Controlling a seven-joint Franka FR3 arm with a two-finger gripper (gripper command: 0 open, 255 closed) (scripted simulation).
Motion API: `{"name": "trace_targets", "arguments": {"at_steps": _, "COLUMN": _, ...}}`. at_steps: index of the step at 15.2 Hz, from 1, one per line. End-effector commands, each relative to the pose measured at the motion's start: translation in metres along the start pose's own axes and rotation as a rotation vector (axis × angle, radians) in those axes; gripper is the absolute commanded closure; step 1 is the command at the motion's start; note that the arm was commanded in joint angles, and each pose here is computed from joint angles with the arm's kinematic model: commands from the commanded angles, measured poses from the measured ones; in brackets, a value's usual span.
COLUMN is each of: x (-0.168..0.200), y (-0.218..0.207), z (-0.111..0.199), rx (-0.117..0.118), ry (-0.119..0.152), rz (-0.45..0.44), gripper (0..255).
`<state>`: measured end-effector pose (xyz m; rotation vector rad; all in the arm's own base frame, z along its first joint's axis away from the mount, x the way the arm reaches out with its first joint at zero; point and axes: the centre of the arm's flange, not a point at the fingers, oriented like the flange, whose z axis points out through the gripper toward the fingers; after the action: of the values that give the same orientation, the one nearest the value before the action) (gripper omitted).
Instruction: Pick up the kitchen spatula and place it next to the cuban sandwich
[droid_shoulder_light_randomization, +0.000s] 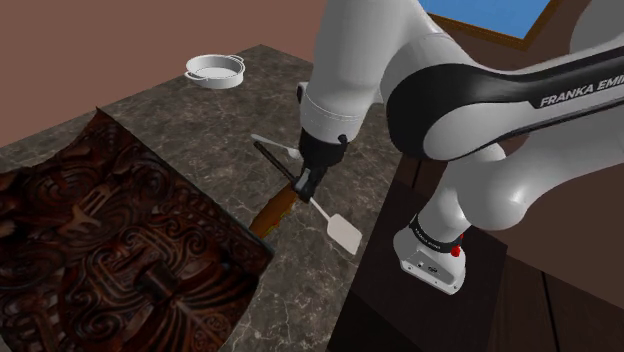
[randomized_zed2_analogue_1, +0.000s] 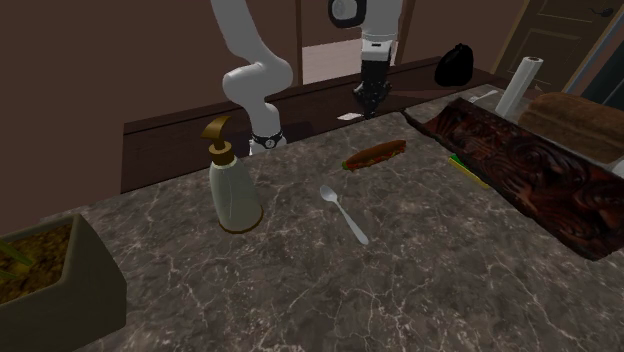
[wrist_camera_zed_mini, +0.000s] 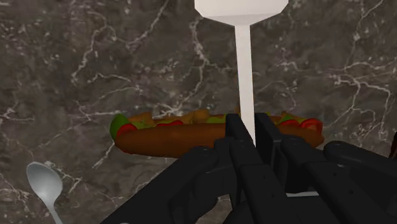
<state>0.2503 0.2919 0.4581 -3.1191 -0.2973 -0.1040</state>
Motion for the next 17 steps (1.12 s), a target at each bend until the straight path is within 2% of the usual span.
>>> {"name": "trace_targets", "arguments": {"at_steps": 1, "x": -0.017, "y": -0.022, "z": -0.001, "rx": 0.000, "ry": 0.000, "rz": 0.001, "gripper": 255}}
{"name": "trace_targets", "arguments": {"at_steps": 7, "x": -0.069, "y": -0.089, "z": -0.004, "rx": 0.000, "ry": 0.000, "rz": 0.001, "gripper": 255}}
{"name": "trace_targets", "arguments": {"at_steps": 17, "x": -0.072, "y": -0.089, "z": 0.048, "rx": 0.000, "ry": 0.000, "rz": 0.001, "gripper": 255}}
